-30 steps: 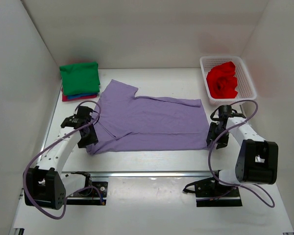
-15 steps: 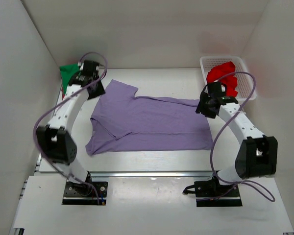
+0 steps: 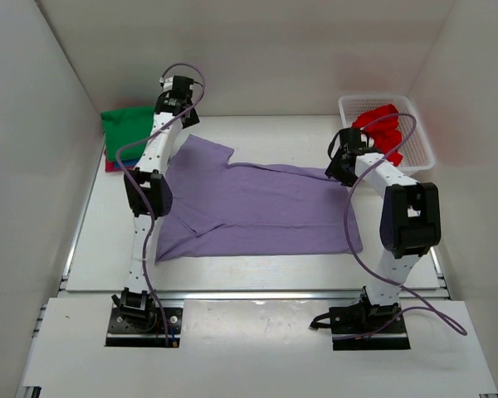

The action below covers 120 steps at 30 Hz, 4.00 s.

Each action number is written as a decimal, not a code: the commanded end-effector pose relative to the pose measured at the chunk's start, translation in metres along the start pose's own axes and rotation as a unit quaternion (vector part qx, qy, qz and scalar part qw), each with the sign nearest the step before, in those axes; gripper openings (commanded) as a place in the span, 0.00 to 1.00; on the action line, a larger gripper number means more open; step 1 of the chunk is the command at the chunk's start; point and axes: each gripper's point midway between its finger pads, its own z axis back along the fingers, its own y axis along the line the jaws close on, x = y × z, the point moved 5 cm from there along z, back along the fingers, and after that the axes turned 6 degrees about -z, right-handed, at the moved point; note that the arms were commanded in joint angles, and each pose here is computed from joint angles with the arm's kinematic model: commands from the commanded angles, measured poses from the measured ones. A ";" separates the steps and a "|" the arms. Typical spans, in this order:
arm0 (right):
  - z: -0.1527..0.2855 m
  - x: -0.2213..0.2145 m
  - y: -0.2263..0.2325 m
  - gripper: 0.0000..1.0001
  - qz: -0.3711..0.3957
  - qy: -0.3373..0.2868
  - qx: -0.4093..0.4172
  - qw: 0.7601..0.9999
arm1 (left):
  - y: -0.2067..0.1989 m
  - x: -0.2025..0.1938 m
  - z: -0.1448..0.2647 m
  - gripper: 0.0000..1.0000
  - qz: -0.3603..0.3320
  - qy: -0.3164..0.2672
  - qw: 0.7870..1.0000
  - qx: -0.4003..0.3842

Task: Fold and stack the t-shirts
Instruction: Grap the side of the flattened tshirt furthest away from the robot with both arms

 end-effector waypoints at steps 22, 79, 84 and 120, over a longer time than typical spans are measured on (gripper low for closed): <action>-0.020 0.011 0.007 0.43 -0.017 -0.030 0.004 0.999 | -0.021 -0.028 -0.074 0.84 0.029 0.012 0.996 -0.082; -0.053 0.020 0.040 0.00 -0.022 -0.042 -0.047 0.998 | 0.011 0.019 -0.013 0.00 0.030 0.009 0.995 -0.096; -0.041 0.025 0.043 0.01 -0.024 -0.058 -0.030 0.998 | 0.014 0.033 0.003 0.00 0.031 -0.008 0.995 -0.095; -0.040 0.009 0.032 0.00 -0.023 -0.043 -0.007 0.999 | -0.015 -0.067 -0.081 0.41 0.051 0.116 0.984 -0.126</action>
